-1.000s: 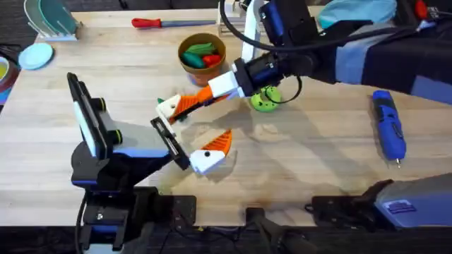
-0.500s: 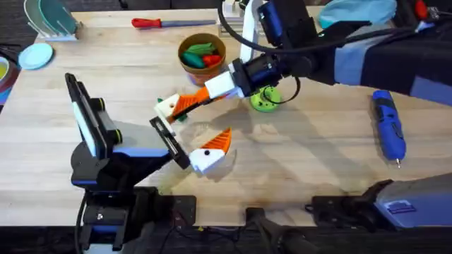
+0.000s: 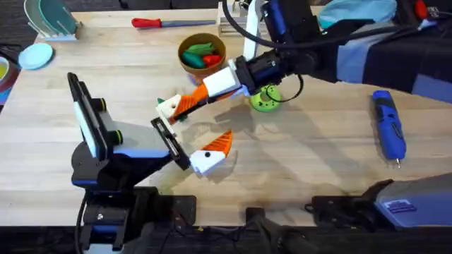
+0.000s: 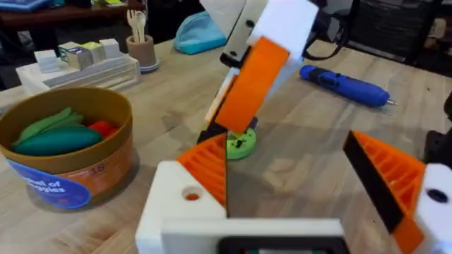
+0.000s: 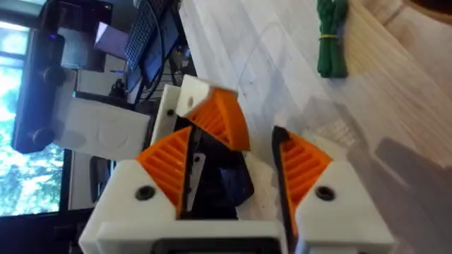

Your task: Pick up the gripper from the table and insert it into the empty holder that is missing its gripper. Then pick up a screw, insert it into the mounting hole, and use the screwdriver to tighten it. Finally, clean up the table by picking up the vegetable and placing it into the bucket.

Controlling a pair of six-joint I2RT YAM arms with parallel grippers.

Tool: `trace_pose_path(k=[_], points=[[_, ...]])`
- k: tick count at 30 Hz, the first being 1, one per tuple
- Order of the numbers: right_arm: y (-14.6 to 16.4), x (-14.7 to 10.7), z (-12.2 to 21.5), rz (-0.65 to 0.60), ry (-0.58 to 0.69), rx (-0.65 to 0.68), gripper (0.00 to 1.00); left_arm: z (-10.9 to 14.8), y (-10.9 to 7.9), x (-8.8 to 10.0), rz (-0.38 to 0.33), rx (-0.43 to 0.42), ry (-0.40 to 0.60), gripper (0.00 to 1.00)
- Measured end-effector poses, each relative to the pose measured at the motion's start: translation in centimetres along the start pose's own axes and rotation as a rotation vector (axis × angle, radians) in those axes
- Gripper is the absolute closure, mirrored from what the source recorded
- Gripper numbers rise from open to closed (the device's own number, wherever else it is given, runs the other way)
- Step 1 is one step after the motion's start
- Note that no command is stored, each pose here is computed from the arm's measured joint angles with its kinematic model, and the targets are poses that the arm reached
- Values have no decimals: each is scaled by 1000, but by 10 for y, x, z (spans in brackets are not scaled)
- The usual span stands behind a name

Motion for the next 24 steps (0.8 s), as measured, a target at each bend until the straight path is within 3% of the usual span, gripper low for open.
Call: trace_pose_path(k=[6, 13, 20, 24], points=[[-3, 3, 5, 3, -17, -8, 23, 0, 0, 0, 0, -2, 0, 8], [-23, 18, 39, -40, -123, -124, 10, 0, 0, 0, 0, -3, 0, 8], [-19, 21, 80, -1, -162, -460, 9, 0, 0, 0, 1, -2, 1, 8], [-15, 12, 91, 43, -115, -678, 9, 0, 0, 0, 0, -3, 0, 8]])
Point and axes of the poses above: each hand's point on the last joint's axis, 136 mm out from that joint toward the fingers, its own z axis back along the fingers, its own y axis along the line the jaws close on, x = y × z, the point moved 10 cm from there along z, back along the fingers, and after that the axes turned 1 degree about z, right-handed, at the moved point
